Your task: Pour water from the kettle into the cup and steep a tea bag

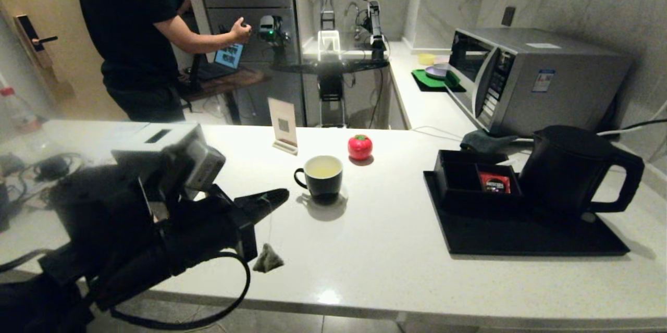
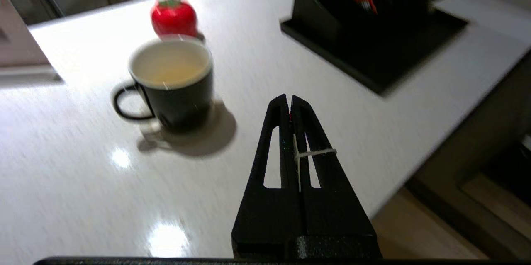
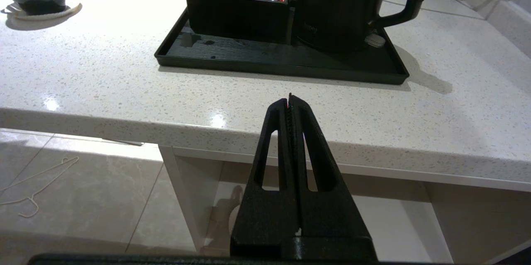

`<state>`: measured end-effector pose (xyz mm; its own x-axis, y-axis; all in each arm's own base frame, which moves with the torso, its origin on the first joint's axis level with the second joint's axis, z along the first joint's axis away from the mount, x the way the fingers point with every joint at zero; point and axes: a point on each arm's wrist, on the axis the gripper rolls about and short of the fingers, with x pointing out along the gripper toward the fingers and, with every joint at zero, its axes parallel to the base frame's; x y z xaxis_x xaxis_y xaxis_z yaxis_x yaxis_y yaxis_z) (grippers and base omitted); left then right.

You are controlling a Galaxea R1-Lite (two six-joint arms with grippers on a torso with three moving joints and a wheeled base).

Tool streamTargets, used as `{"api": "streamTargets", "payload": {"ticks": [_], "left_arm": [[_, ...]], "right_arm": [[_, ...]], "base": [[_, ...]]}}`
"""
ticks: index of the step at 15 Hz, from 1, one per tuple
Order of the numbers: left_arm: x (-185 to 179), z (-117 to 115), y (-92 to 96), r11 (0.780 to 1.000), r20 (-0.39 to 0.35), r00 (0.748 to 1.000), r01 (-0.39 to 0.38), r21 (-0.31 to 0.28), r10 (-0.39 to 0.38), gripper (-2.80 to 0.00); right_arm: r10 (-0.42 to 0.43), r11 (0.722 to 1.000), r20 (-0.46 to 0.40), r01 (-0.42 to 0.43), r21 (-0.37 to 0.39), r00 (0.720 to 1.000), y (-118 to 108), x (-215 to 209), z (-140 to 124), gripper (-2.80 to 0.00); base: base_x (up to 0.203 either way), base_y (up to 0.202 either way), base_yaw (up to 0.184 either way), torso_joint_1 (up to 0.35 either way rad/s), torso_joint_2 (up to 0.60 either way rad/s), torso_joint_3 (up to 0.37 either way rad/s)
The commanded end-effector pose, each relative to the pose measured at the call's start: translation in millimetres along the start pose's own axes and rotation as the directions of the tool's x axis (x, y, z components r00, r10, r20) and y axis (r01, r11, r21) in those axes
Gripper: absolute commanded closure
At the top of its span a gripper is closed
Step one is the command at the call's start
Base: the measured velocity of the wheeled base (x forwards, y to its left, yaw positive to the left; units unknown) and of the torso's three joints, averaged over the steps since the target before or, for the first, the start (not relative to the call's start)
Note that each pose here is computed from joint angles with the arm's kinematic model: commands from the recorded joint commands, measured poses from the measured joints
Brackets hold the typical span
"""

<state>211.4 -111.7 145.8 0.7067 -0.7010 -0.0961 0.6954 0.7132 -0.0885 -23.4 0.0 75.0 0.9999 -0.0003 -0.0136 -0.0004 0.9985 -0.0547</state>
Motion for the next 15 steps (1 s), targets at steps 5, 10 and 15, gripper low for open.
{"api": "streamTargets", "payload": {"ticks": [5, 10, 15], "left_arm": [[11.4, 10.2, 10.6, 0.998, 0.067, 0.996, -0.068, 0.009, 0.067, 0.0], [22.5, 23.7, 20.0, 0.993, 0.116, 0.986, -0.121, 0.014, 0.119, 0.0], [37.4, 35.9, 43.7, 0.984, 0.132, 0.976, -0.178, 0.011, 0.175, 0.0]], "right_arm": [[0.0, 1.0, -0.002, 0.0, -0.001, 1.0, 0.0, 0.1, 0.0, 0.0], [0.0, 1.0, -0.002, 0.0, -0.001, 1.0, 0.0, 0.1, 0.0, 0.0], [0.0, 1.0, -0.003, 0.0, -0.001, 1.0, 0.0, 0.2, -0.4, 0.0]], "base": [[0.0, 0.0, 0.0, 0.0, 0.0, 0.0], [0.0, 0.0, 0.0, 0.0, 0.0, 0.0], [0.0, 0.0, 0.0, 0.0, 0.0, 0.0]]}}
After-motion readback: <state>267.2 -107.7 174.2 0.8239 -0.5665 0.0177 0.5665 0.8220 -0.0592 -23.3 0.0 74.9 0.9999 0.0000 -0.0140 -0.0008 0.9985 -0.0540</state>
